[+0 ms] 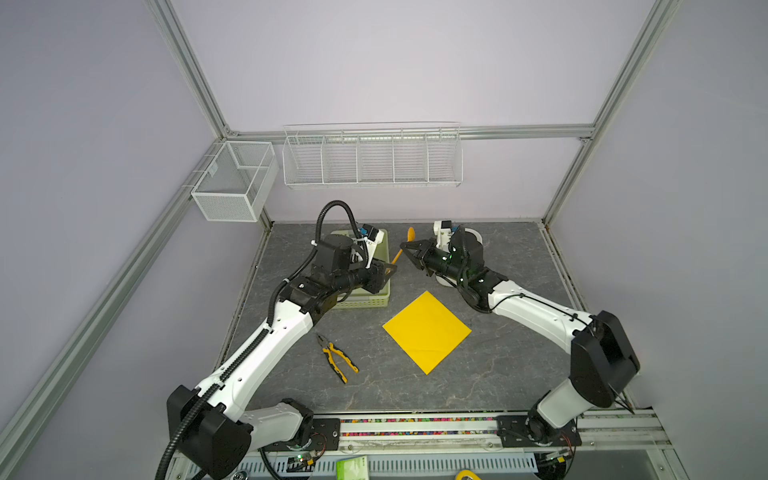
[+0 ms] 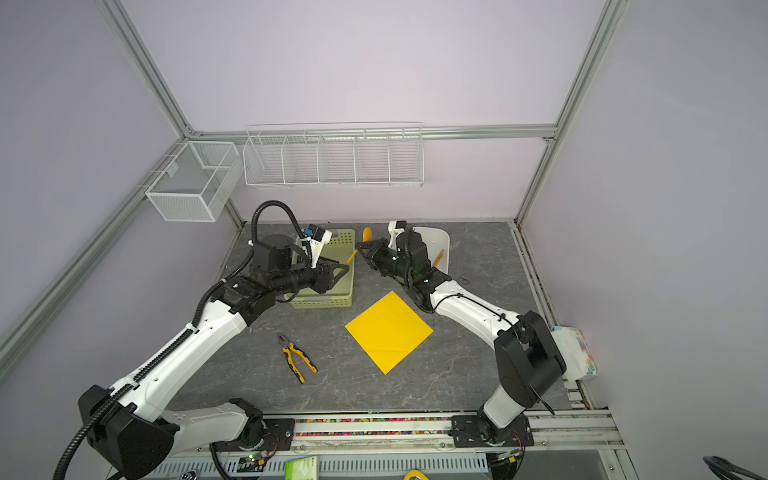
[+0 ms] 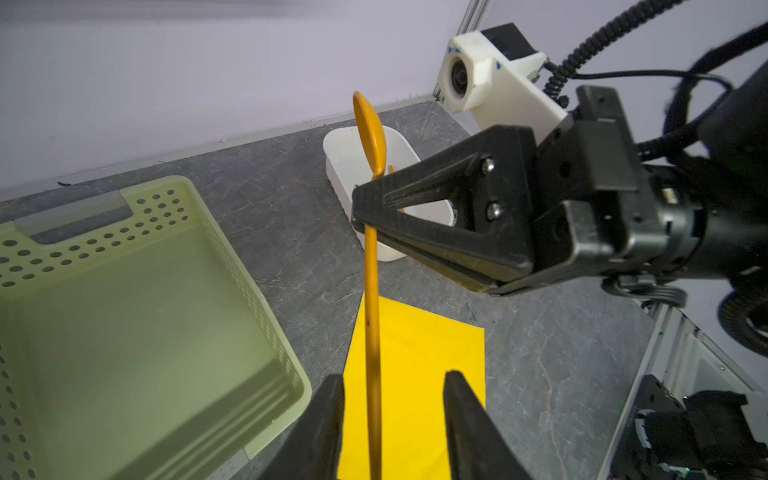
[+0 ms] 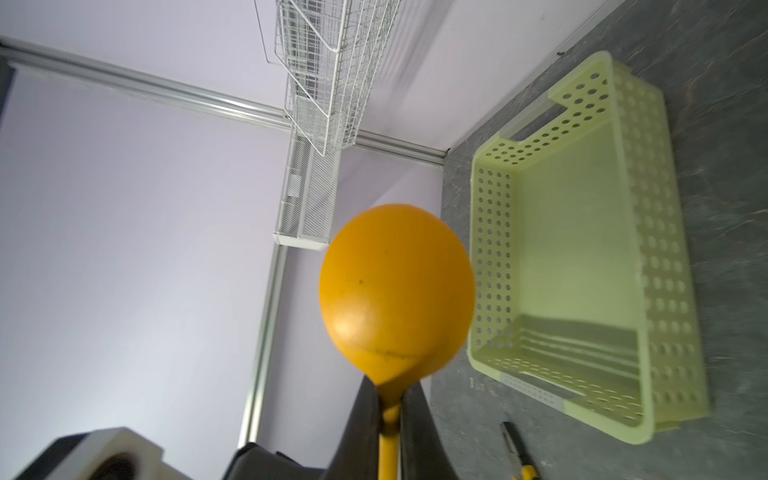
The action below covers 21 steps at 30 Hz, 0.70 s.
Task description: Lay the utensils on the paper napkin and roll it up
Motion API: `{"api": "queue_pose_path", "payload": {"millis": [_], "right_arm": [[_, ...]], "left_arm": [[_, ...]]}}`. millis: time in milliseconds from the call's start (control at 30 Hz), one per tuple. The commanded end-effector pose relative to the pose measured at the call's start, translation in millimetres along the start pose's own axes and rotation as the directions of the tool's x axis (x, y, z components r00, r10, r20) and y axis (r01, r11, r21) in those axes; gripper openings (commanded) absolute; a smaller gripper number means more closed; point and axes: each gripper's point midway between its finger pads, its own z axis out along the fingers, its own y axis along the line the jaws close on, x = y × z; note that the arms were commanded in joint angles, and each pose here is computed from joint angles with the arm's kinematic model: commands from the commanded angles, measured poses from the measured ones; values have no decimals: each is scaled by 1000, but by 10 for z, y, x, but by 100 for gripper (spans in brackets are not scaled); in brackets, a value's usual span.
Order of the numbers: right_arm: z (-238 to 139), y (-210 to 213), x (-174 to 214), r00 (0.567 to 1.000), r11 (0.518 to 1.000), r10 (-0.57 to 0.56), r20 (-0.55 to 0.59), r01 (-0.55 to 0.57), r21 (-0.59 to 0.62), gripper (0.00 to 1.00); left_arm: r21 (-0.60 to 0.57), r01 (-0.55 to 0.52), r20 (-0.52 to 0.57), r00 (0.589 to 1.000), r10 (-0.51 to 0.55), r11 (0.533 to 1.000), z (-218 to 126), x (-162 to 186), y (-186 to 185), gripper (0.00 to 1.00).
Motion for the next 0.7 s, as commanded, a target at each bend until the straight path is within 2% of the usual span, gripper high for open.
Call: {"api": "queue_pose_path", "payload": {"millis": [0,100,200,333,467,533,567,667], "right_arm": [[-272,249,8,979,979,-202,-9,202,-16,7],[-415,364,31,942,942,-335,-25,334,-23,7],[-542,568,122,872,872,-486,-54,481,-92,7],[-790,850,270,757,748,-651,-44,632,-201,7],[-1053,1068,420,638,614,-770,-11,735,-289,7],[-1197,1169,541,571,531,-821,14,772,-349,7],[-1268,1213,593,537,490,-843,29,790,-369,7],[-1452,1337,698,482,414,-874,69,810,-414,7]], "left_arm": [[100,-12,34,999,9,995,-173,-120,-249,46],[186,-35,59,998,24,982,-266,-186,-430,47],[218,-38,97,995,17,975,-349,-279,-514,51],[246,-39,144,990,4,968,-459,-404,-602,59],[329,-79,195,981,14,941,-579,-492,-779,61],[389,-124,211,976,43,913,-648,-497,-905,61],[438,-158,221,973,64,885,-697,-494,-1006,60],[542,-198,238,968,76,817,-786,-513,-1193,54]]}}
